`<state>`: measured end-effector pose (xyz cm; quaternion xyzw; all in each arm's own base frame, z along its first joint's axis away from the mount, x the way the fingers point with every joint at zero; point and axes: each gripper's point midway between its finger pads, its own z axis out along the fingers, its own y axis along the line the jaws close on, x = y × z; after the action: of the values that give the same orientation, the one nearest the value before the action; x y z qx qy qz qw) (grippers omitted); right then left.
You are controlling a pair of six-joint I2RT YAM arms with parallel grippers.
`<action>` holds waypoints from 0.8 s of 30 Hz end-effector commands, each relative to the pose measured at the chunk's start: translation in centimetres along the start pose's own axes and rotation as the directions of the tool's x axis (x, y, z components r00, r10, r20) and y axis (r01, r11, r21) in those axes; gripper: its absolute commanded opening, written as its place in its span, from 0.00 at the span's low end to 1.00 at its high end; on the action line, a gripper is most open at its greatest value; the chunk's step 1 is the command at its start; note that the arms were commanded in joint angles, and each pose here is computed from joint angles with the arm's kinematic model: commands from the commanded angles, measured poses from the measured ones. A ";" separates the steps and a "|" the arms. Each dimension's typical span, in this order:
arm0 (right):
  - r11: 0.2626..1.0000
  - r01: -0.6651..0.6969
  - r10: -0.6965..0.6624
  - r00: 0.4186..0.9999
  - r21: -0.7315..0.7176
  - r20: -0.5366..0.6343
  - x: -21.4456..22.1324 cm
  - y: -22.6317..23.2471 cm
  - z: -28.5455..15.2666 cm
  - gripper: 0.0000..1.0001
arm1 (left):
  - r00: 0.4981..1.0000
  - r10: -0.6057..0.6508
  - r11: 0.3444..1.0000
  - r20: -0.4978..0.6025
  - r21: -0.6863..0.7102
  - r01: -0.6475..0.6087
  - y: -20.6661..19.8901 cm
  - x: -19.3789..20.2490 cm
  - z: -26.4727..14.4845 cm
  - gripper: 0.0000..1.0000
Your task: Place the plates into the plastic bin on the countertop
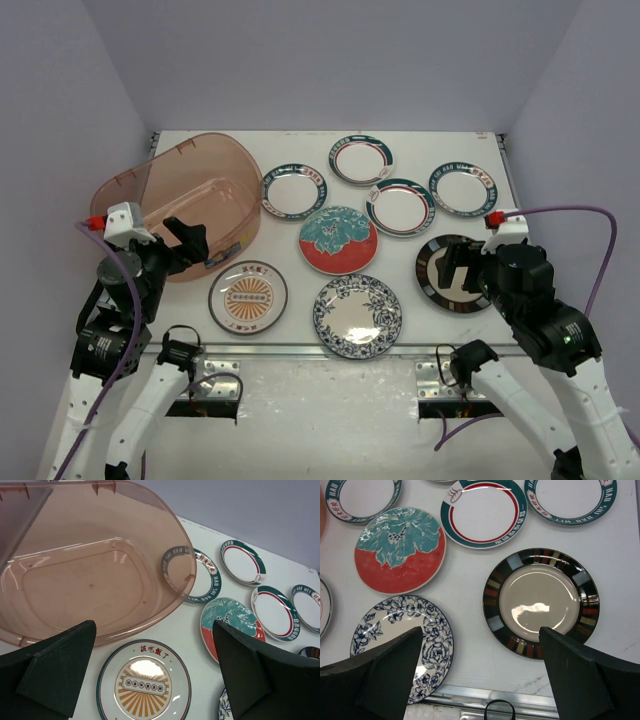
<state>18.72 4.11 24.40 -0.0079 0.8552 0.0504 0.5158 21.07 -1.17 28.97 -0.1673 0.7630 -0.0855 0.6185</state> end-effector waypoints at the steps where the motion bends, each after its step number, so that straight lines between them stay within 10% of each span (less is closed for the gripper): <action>1: 0.993 -0.029 0.037 0.997 -0.110 0.070 -1.7 2.1 0.0 0.99 | 0.999 -0.027 1.000 0.043 0.002 0.027 -0.3 -0.8 0.4 1.00; 6: 0.899 -0.041 0.076 0.995 -0.437 0.063 -0.3 8.0 -0.1 0.99 | 0.999 -0.027 1.000 0.033 0.009 0.026 -0.4 -0.5 0.7 1.00; 15: 0.864 -0.276 0.120 0.925 -0.421 -0.361 11.0 10.3 5.2 0.99 | 0.998 -0.045 0.999 0.052 0.009 0.045 -0.3 -0.5 0.6 1.00; 24: 0.869 -0.363 0.178 0.864 -0.336 -0.472 18.1 9.6 7.6 0.99 | 0.999 -0.029 0.999 0.014 0.046 0.028 -1.1 0.2 1.2 1.00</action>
<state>14.53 14.21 5.21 -0.0141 0.9215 0.2858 0.2627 21.49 -1.29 27.89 -0.1763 0.7642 -0.0894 0.6140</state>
